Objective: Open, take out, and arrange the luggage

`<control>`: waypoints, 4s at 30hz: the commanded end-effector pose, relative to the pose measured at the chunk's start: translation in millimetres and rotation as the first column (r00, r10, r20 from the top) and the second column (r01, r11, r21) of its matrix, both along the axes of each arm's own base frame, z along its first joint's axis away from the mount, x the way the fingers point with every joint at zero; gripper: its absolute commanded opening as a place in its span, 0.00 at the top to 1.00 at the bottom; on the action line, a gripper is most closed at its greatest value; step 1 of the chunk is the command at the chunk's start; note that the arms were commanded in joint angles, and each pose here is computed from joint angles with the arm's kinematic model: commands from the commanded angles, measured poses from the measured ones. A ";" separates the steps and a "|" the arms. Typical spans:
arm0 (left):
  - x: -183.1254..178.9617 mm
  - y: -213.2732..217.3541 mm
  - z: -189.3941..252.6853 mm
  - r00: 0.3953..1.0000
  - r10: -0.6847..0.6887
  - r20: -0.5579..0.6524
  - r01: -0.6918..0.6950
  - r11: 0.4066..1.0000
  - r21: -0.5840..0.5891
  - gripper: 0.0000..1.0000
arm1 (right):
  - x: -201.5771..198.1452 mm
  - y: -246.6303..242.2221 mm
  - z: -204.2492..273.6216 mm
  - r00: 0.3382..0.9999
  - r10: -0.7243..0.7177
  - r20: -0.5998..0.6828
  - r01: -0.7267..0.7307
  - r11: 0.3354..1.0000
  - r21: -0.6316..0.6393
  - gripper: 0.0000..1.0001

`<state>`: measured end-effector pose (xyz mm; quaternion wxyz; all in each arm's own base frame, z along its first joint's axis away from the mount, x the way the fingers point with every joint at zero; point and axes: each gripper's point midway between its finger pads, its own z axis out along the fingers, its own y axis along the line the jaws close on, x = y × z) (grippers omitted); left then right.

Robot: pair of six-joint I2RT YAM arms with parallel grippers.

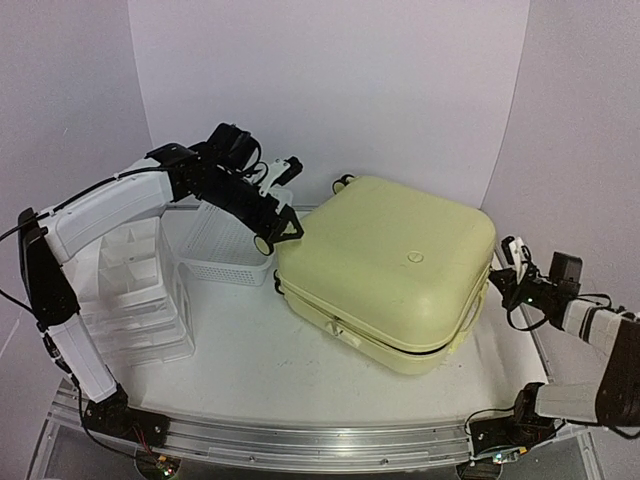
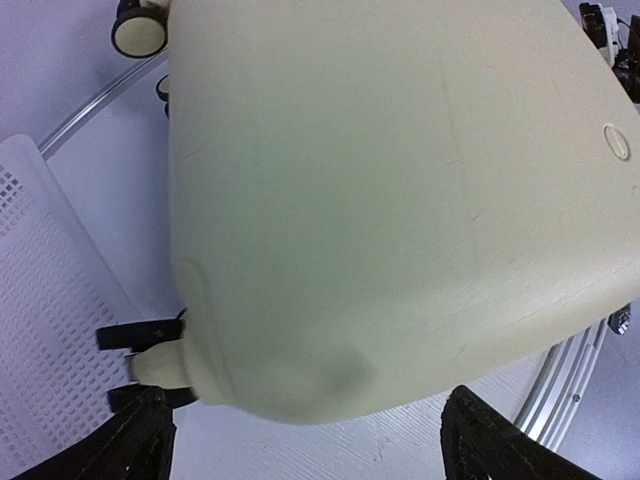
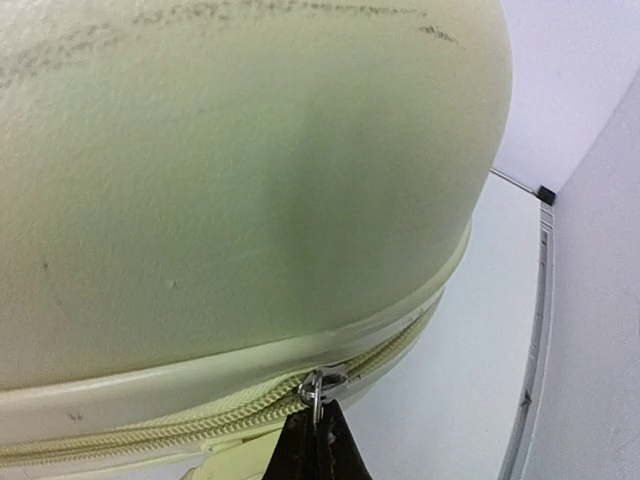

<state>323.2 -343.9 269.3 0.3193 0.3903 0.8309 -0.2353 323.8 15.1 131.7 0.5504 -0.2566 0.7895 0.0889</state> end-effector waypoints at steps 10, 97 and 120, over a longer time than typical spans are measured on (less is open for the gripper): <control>-99.9 -102.9 58.4 0.914 -0.356 0.195 0.372 0.927 -0.052 0.09 | -52.5 68.9 39.5 0.970 0.224 -0.092 -0.204 0.961 0.187 1.00; 27.6 50.3 -12.0 0.361 0.716 -0.598 -0.879 0.475 0.038 0.00 | 21.5 18.7 11.6 0.929 0.190 -0.316 -0.134 0.973 0.189 1.00; 60.1 37.0 -79.2 -0.016 0.775 -0.632 -0.948 0.189 0.256 0.33 | 22.9 16.4 -2.5 0.918 0.190 -0.348 -0.131 0.974 0.186 1.00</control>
